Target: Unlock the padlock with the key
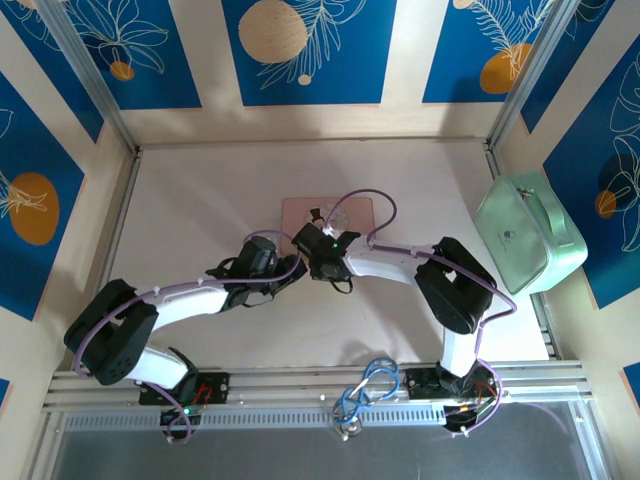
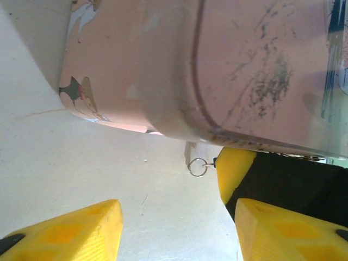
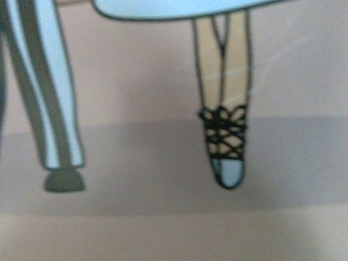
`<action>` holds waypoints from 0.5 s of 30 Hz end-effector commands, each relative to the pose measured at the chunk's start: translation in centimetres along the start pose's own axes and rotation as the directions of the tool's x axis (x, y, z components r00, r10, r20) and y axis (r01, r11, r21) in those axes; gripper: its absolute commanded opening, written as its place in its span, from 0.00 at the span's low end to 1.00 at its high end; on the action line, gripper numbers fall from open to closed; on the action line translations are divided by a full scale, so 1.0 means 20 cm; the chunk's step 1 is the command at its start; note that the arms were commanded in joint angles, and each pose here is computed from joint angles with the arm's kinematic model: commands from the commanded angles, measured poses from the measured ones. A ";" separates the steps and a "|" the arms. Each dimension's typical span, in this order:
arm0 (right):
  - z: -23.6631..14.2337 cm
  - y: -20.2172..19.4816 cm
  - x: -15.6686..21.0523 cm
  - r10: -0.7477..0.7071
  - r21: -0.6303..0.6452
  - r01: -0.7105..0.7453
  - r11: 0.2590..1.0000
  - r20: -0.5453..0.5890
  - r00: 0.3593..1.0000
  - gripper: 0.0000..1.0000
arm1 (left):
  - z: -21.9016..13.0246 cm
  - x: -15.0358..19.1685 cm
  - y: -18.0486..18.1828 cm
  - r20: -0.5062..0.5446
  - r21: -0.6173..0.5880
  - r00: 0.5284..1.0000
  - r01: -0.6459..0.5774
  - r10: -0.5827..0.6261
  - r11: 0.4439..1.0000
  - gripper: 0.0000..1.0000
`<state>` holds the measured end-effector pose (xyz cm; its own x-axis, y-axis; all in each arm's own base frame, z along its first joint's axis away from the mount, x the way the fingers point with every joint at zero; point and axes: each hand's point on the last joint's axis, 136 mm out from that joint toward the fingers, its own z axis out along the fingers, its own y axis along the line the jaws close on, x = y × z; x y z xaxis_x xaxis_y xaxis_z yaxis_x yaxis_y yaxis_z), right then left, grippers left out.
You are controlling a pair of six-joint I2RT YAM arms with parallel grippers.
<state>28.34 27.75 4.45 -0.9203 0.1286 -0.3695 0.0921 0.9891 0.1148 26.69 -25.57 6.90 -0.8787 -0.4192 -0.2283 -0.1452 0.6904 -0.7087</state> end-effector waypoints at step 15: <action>-0.02 -0.01 0.06 -0.015 -0.008 0.013 1.000 -0.338 0.941 0.23 | -0.07 0.04 0.00 0.076 0.071 0.996 0.032 -0.038 0.997 0.41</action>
<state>28.18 28.00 4.52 -0.9850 0.0979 -0.1419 0.0815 0.9898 0.1169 24.94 -24.17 6.19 -0.8509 -0.4806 -0.2121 -0.1879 0.6555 -0.7314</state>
